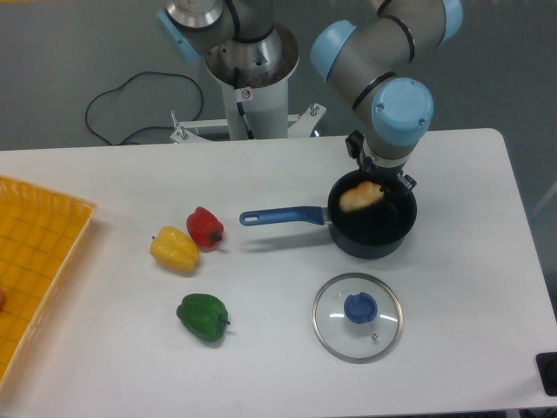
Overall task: Place the round bread in the pot
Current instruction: 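Lower the bread into the saucepan and open the gripper, then raise the open gripper up away from the saucepan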
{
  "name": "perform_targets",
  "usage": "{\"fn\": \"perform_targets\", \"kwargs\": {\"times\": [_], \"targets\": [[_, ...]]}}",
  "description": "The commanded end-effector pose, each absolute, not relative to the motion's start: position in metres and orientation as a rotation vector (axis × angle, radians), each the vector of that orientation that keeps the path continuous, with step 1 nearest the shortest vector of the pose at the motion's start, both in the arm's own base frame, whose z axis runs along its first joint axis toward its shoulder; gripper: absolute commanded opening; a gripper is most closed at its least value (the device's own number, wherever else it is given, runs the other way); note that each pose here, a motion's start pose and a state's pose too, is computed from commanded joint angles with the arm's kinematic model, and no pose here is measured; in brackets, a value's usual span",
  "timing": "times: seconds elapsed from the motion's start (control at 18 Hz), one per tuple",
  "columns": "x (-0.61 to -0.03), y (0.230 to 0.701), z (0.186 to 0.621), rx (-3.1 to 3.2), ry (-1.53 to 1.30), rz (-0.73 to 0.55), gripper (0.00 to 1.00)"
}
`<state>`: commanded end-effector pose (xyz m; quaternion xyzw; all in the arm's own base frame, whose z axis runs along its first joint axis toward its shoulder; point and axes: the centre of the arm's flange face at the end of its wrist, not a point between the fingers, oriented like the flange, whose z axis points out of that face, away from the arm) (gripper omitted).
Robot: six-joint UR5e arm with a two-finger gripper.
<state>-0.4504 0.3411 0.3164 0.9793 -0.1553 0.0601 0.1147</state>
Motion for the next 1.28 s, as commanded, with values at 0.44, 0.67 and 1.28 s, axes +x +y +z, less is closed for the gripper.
{"fn": "perform_targets", "kwargs": {"times": [0.44, 0.67, 1.28], "targets": [[-0.461, 0.35, 0.322, 2.896, -0.459, 0.083, 1.0], [-0.47, 0.355, 0.342, 2.924, -0.459, -0.004, 1.0], [-0.49, 0.377, 0.39, 3.099, -0.511, -0.159, 1.0]]}}
